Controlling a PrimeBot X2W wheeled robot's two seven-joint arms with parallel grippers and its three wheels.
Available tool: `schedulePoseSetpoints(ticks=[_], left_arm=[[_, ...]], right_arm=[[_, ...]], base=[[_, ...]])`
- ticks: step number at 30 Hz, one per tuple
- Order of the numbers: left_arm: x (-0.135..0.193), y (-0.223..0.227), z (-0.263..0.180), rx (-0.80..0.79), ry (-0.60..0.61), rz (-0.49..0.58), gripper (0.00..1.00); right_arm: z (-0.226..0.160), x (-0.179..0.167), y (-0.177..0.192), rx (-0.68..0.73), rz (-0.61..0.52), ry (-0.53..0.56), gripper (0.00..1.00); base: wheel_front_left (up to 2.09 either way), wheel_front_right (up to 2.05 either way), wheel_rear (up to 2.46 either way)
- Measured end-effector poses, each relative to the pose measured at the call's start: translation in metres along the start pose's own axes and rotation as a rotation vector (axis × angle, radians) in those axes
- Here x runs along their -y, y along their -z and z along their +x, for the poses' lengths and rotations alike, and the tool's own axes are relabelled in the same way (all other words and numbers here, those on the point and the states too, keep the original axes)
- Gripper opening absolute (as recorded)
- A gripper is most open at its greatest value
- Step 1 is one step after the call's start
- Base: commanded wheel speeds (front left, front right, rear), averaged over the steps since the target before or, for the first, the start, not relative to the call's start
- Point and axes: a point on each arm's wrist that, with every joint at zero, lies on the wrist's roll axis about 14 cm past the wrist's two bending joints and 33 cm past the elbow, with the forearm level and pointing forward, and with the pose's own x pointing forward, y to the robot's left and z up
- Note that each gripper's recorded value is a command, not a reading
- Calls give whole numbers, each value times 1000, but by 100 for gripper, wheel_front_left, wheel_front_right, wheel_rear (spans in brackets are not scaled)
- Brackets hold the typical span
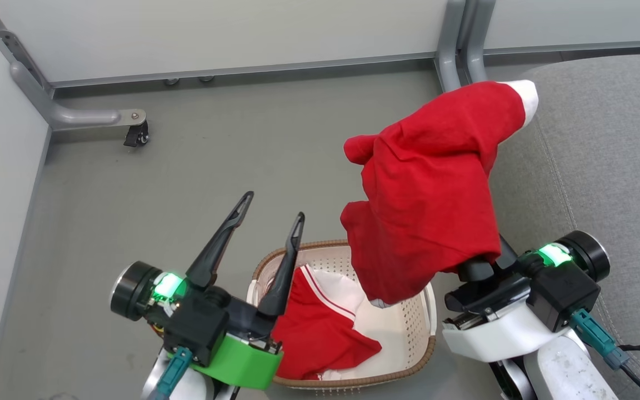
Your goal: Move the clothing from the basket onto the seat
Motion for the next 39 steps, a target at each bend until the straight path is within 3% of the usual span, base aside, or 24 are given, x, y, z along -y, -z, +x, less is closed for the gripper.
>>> schedulePoseSetpoints(ticks=[9, 23, 39], left_arm=[[-8, 16, -14, -59, -46, -10, 100], [-29, 73, -69, -280, -169, -38, 100], [-86, 61, -97, -243, -446, -74, 100]], right_arm=[[-1, -1, -1, 1, 4, 4, 0], [-2, -6, -4, 8, 12, -9, 0], [-3, -9, -4, 7, 18, -12, 0]], base=[[0, 0, 0], [0, 0, 0], [0, 0, 0]])
